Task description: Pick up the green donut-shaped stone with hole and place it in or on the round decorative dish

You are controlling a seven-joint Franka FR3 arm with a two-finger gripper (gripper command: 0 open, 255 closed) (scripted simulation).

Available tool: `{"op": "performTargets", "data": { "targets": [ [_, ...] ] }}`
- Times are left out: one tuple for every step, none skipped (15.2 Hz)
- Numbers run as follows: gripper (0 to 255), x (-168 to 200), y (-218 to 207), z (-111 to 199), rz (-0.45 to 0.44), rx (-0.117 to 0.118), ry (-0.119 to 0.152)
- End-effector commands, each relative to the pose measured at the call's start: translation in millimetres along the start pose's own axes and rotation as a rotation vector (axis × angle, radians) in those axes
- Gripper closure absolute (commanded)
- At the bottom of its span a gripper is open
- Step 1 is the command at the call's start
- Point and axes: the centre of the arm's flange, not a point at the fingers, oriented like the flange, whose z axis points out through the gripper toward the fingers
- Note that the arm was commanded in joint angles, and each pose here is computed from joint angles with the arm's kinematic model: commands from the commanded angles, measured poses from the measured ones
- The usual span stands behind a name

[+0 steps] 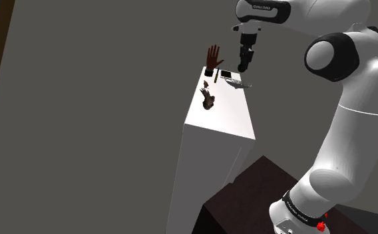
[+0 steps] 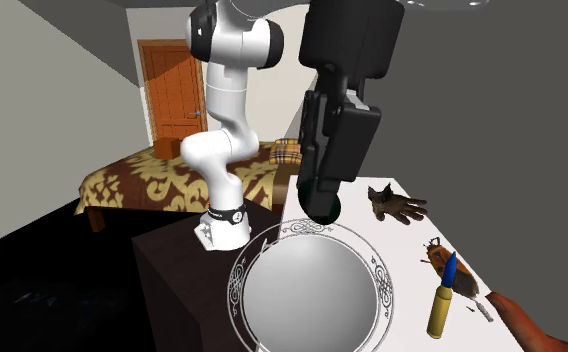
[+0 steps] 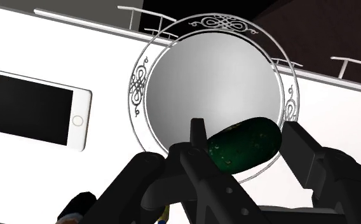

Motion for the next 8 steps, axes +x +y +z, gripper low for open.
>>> {"op": "performTargets", "data": {
  "targets": [
    [255,1,1,10,0.000,-0.001,0.000],
    [255,2,1,16,0.000,-0.001,0.000],
    [255,3,1,21,0.000,-0.001,0.000],
    [255,4,1,26,0.000,-0.001,0.000],
    [255,5,1,31,0.000,-0.001,0.000],
    [255,6,1,36,0.000,-0.001,0.000],
    [255,7,1,42,0.000,-0.001,0.000],
    [255,8,1,47,0.000,-0.001,0.000]
  ]
}}
